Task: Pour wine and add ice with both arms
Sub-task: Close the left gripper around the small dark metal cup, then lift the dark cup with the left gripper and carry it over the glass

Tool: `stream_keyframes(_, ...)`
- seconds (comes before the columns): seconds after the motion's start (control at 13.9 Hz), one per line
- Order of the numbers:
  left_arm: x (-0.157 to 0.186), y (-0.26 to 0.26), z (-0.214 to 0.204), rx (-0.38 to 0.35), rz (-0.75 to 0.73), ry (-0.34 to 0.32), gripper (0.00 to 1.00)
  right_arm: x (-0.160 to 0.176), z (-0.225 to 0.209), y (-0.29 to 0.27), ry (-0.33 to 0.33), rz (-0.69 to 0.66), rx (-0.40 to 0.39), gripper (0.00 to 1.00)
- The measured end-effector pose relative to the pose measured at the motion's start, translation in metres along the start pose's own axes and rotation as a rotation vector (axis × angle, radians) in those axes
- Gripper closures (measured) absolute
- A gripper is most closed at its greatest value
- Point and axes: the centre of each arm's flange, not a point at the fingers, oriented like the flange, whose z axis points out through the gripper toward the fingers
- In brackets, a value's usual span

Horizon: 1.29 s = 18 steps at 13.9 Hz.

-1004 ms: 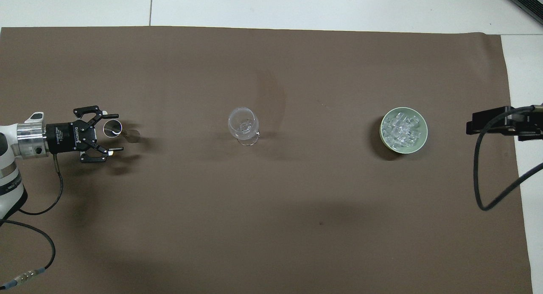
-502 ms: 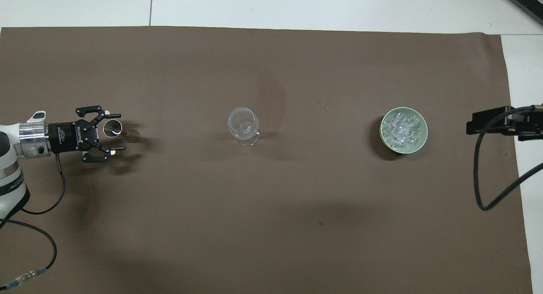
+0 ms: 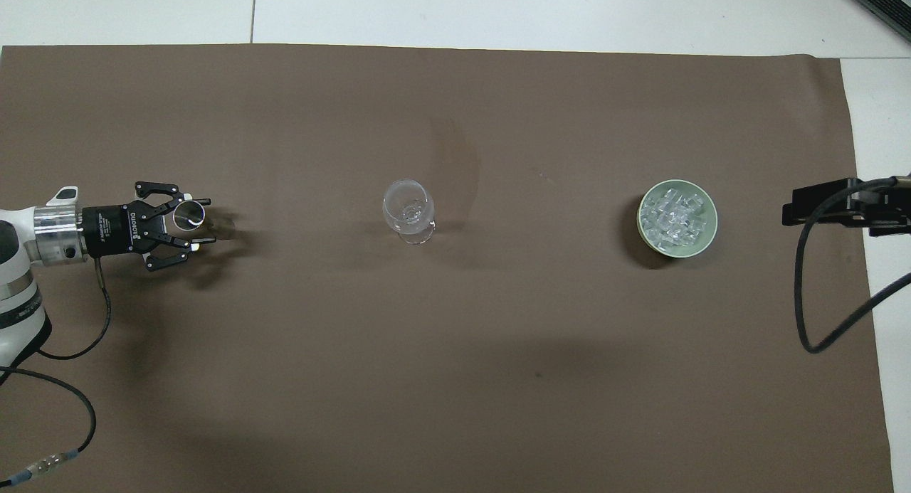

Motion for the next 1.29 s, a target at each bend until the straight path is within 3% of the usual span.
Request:
stream_keyframes(0.22,0.0012,-0.0011,0.0004,-0.001,-0.003,0.001,0.43,0.0000,0.0000,0.0000,0.000,0.000,0.000,0.00)
stream_keyframes(0.36,0.0015,-0.0013,0.0005,-0.001,-0.003,0.001,0.54,0.0000,0.0000,0.0000,0.000,0.000,0.000,0.00)
stream_keyframes(0.72,0.0018,-0.0017,0.0010,-0.001,-0.005,0.001,0.63,0.0000,0.0000,0.0000,0.000,0.000,0.000,0.00)
stream_keyframes(0.86,0.0018,-0.0018,0.0012,-0.001,-0.005,0.001,0.78,0.0000,0.0000,0.0000,0.000,0.000,0.000,0.00)
stream_keyframes(1.29,0.0019,-0.0020,0.0015,-0.002,-0.006,-0.001,0.78,0.0000,0.0000,0.0000,0.000,0.000,0.000,0.00)
